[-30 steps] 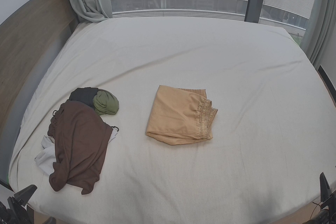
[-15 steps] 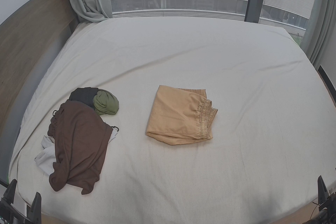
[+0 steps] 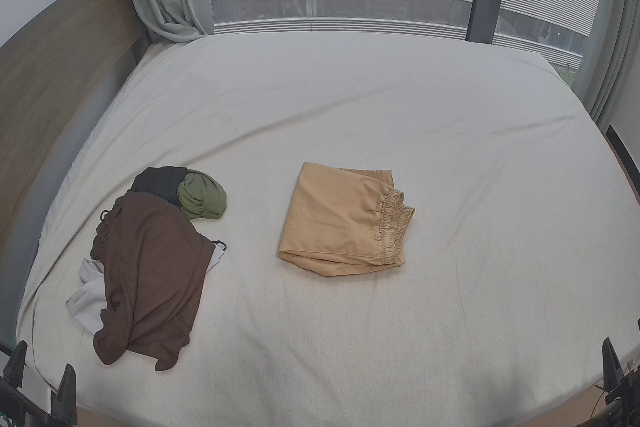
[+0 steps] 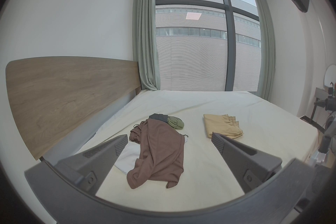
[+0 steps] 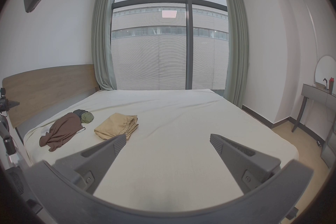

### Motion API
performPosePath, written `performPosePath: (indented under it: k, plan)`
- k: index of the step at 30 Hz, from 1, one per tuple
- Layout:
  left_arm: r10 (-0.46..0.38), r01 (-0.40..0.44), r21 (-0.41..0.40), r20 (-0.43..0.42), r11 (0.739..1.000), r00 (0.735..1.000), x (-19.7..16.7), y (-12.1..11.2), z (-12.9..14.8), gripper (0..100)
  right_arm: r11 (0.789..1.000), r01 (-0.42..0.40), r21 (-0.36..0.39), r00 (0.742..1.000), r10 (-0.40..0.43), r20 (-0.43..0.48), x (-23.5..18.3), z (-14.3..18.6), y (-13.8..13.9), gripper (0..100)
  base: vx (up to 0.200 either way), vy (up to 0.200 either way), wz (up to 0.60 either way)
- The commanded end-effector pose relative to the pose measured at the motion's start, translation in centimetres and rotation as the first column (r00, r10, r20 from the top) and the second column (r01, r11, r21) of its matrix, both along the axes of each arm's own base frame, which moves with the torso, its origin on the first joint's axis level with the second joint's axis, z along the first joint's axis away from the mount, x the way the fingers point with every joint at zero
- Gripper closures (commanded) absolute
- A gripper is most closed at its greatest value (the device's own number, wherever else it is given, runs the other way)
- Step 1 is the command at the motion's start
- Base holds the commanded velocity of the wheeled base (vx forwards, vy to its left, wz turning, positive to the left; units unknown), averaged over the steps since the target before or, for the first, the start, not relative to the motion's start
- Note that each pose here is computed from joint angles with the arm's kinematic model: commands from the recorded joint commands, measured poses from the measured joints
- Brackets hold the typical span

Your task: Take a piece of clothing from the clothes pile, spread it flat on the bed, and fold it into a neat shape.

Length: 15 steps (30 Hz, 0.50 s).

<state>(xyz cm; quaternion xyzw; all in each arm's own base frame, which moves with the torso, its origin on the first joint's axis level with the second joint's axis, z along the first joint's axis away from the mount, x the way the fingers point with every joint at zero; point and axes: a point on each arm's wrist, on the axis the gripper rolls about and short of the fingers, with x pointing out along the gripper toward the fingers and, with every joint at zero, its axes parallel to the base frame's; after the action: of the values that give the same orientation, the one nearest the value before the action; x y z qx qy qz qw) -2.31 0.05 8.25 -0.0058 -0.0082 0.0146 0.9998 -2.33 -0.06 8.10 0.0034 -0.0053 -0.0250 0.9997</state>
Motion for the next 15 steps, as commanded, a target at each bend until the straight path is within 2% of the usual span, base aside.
performPosePath:
  k: [1, 5, 7, 8, 10, 13, 14, 15]
  plan:
    - [0.007, -0.007, -0.01, 0.012, 1.0, 1.0, -0.09, 0.0, -0.01, 0, 1.0, -0.001, 0.007, 1.0, 0.001, -0.007, 0.05, -0.52, 0.0, 0, 0.0, 0.0, 0.0]
    - [-0.022, 0.022, 0.005, 0.024, 1.0, 0.999, -0.07, -0.04, 0.01, 0, 1.0, 0.001, 0.004, 1.0, -0.001, -0.007, 0.05, -0.52, 0.0, 0, 0.0, 0.0, 0.0]
    - [-0.12, 0.12, -0.023, 0.003, 0.993, 0.993, -0.12, -0.25, -0.05, 0, 1.0, -0.001, 0.0, 1.0, 0.001, -0.007, 0.05, -0.52, 0.0, 0, 0.0, 0.0, 0.0]
    - [-0.122, 0.121, -0.044, -0.007, 0.992, 0.993, -0.13, -0.24, -0.04, 0, 1.0, -0.001, 0.003, 1.0, 0.001, -0.007, 0.05, -0.52, 0.0, 0, 0.0, 0.0, 0.0]
    - [-0.081, 0.079, -0.07, -0.022, 0.994, 0.996, -0.24, -0.16, 0.04, 0, 1.0, 0.001, 0.006, 1.0, -0.001, -0.007, 0.05, -0.52, 0.0, 0, 0.0, 0.0, 0.0]
    - [-0.032, 0.033, -0.063, 0.012, 0.997, 0.999, -0.16, -0.06, 0.09, 0, 1.0, 0.001, 0.003, 1.0, -0.001, -0.007, 0.05, -0.52, 0.0, 0, 0.0, 0.0, 0.0]
    - [-0.013, 0.014, -0.055, 0.018, 0.998, 1.0, -0.14, -0.03, 0.1, 0, 1.0, 0.001, 0.004, 1.0, -0.001, -0.007, 0.05, -0.52, 0.0, 0, 0.0, 0.0, 0.0]
    - [0.05, -0.05, -0.005, 0.03, 0.999, 0.998, -0.12, 0.12, 0.16, 0, 1.0, 0.002, 0.006, 1.0, -0.002, -0.006, 0.04, -0.48, 0.0, 0, 0.0, 0.0, 0.0]
